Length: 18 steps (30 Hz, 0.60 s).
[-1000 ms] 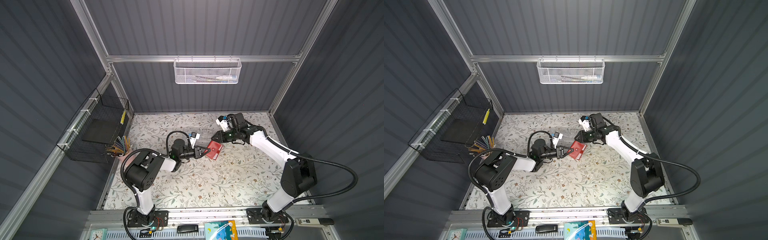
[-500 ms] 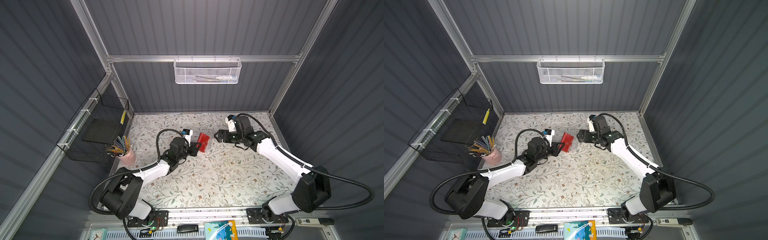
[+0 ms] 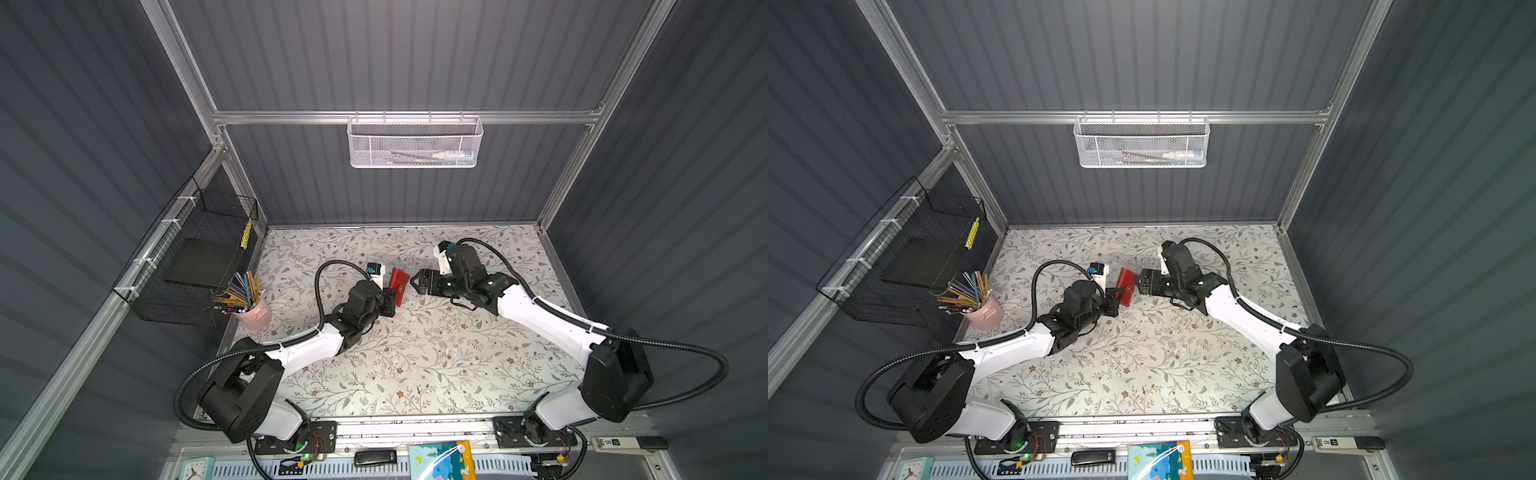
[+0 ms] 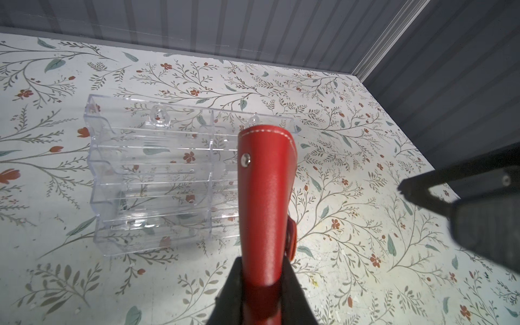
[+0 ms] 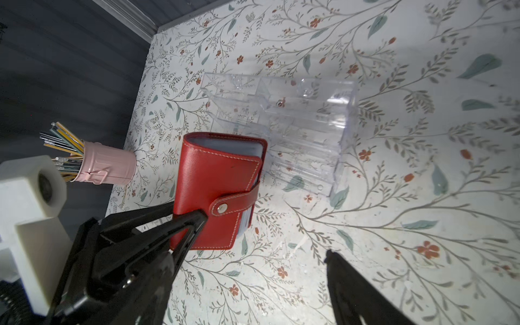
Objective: Take the credit cards out of the card holder
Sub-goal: Open the button on the card holder.
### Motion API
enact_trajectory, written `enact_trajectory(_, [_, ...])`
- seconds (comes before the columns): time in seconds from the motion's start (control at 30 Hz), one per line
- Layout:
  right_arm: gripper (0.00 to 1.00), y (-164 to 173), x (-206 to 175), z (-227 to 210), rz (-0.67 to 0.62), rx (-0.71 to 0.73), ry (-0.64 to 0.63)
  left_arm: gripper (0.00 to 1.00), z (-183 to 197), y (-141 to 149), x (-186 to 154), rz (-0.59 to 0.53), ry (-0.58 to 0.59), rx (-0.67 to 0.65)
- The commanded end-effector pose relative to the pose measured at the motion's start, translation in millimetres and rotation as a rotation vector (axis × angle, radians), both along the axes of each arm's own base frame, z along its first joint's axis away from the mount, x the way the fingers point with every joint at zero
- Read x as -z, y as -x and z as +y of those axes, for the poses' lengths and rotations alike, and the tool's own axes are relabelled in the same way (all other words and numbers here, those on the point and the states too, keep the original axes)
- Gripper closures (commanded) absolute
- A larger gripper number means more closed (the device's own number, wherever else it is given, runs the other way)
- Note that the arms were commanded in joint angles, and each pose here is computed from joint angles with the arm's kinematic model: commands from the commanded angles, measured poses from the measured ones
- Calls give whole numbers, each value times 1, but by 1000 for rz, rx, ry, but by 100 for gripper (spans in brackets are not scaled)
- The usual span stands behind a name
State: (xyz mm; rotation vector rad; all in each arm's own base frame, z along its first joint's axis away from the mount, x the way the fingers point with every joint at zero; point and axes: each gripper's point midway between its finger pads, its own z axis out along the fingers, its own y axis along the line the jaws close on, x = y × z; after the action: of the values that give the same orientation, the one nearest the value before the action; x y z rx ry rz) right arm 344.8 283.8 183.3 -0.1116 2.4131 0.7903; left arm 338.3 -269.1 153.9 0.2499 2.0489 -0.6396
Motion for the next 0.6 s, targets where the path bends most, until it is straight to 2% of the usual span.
enact_trajectory(0.0, [19, -2, -3, 17, 9, -15, -24, 100, -3, 0, -27, -82, 52, -5])
enact_trajectory(0.57, [42, -8, 7, 36, 32, -32, -34, 100, -10, 7, -36, -101, 82, 13])
